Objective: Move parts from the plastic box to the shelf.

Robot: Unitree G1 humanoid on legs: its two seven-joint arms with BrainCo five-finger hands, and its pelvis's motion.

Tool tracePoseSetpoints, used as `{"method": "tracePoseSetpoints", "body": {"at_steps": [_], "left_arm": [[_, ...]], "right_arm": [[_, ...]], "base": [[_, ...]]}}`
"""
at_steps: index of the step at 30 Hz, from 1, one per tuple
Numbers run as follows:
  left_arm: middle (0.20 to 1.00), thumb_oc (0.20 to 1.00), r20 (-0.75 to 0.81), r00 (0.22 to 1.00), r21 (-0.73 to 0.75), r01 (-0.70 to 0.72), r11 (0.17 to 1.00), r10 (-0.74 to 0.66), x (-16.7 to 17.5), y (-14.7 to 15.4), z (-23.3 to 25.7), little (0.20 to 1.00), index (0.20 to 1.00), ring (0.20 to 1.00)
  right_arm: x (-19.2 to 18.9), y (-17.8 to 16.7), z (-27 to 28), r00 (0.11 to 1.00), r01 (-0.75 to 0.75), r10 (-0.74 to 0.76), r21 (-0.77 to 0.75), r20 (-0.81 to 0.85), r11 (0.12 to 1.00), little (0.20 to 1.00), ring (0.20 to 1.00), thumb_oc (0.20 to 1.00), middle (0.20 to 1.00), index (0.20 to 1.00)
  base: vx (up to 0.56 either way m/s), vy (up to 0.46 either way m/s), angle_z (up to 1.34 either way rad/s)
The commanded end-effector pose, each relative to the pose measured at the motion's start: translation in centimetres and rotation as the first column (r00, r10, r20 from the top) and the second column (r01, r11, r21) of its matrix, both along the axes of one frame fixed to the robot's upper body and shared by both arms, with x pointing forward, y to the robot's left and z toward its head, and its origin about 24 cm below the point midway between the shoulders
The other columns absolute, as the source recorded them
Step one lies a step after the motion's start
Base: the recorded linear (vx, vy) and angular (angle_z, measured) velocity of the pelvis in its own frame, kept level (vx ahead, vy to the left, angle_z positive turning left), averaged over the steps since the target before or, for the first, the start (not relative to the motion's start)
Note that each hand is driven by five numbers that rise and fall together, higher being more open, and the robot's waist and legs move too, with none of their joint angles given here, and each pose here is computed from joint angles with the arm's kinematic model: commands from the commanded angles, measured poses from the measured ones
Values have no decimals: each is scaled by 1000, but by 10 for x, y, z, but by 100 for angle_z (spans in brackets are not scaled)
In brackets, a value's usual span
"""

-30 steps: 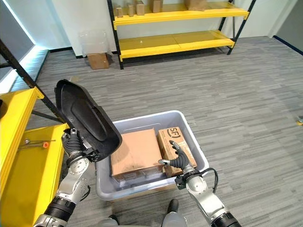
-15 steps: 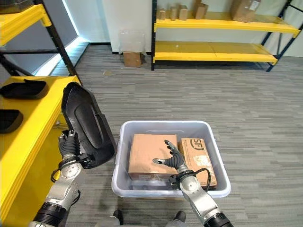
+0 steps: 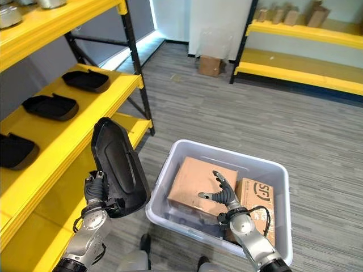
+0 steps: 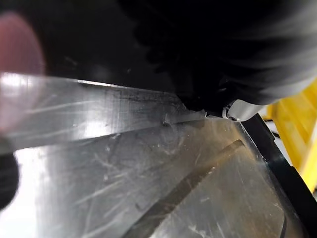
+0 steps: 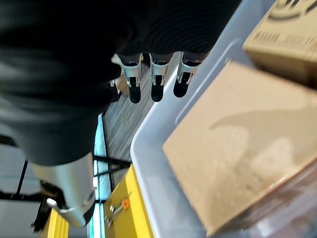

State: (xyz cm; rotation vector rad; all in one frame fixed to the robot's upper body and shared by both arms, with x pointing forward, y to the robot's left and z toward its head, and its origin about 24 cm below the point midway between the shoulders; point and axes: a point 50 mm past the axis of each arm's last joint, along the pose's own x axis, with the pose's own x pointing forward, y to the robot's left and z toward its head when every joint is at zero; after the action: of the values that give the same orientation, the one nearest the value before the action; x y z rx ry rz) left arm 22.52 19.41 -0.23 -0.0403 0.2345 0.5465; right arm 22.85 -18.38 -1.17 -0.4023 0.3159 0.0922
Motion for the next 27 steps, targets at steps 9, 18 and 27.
{"method": "tracePoseSetpoints", "body": {"at_steps": [9,18,27], "left_arm": [[200,200,233,971,104,23,994,-47,32,16,49,200,200,200],[200,200,249,962,139,81,987,-114,39,9,51,200,200,200],[200,200,236,961,241,86,967,-145,34,18,60,200,200,200]], "right_arm": [[4,11,22,992,-11,0,86,127,996,1000,1000,1000,1000,1000],[8,4,25,990,26,-38,89,135,996,1000,1000,1000,1000,1000],[15,35,35,983,-73,51,117,178,990,1000,1000,1000,1000,1000]], "base": [[-40,41,94],[-107,379,84],[-153,448,58]]}}
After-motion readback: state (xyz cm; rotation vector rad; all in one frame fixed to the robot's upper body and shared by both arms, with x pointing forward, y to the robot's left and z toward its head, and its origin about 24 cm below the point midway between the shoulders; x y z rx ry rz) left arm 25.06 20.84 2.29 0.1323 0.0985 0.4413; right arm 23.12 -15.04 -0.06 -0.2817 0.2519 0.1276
